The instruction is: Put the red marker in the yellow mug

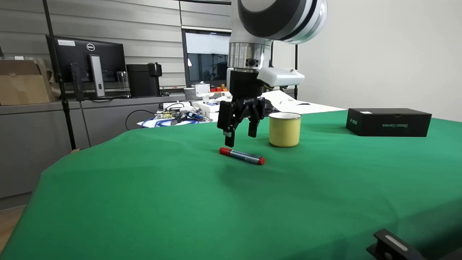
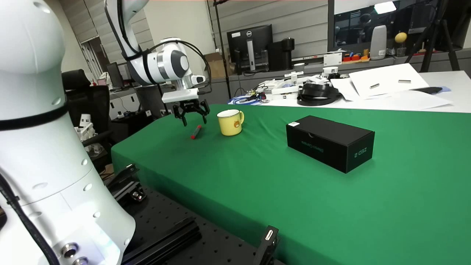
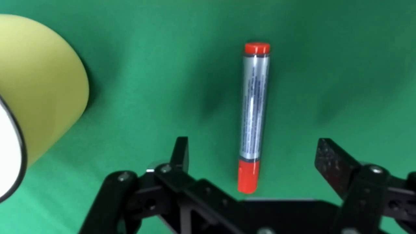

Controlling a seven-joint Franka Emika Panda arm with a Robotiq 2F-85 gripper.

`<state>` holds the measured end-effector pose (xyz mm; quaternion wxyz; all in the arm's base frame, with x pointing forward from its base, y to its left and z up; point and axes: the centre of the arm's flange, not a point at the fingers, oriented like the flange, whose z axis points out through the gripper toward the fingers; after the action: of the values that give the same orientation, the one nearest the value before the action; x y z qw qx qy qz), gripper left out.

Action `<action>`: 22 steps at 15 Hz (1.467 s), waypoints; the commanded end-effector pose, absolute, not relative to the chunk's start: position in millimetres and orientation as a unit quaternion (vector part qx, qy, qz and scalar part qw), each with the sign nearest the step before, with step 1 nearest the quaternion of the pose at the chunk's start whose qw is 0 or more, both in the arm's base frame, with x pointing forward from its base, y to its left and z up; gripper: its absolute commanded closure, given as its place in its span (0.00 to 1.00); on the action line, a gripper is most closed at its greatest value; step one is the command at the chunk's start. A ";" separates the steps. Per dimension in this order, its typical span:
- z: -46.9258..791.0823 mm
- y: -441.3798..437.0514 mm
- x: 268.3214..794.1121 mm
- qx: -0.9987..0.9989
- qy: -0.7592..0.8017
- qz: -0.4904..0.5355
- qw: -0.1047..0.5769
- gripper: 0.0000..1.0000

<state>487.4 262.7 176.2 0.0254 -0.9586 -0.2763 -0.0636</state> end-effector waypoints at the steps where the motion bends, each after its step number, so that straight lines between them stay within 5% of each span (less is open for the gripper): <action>1: 164.6 267.2 489.3 -0.964 -0.258 -0.066 0.025 0.00; 3: 159.9 268.1 488.8 -0.963 -0.260 -0.065 0.024 0.00; 4: 157.9 269.1 488.5 -0.963 -0.260 -0.065 0.024 0.25; 5: 156.4 269.9 488.4 -0.963 -0.260 -0.066 0.023 0.25; 15: 159.1 275.3 484.5 -0.963 -0.258 -0.071 0.017 0.95; 22: 159.0 270.8 489.7 -0.968 -0.238 -0.071 0.019 0.95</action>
<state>484.2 269.2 158.1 0.0218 -0.9613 -0.2663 -0.0680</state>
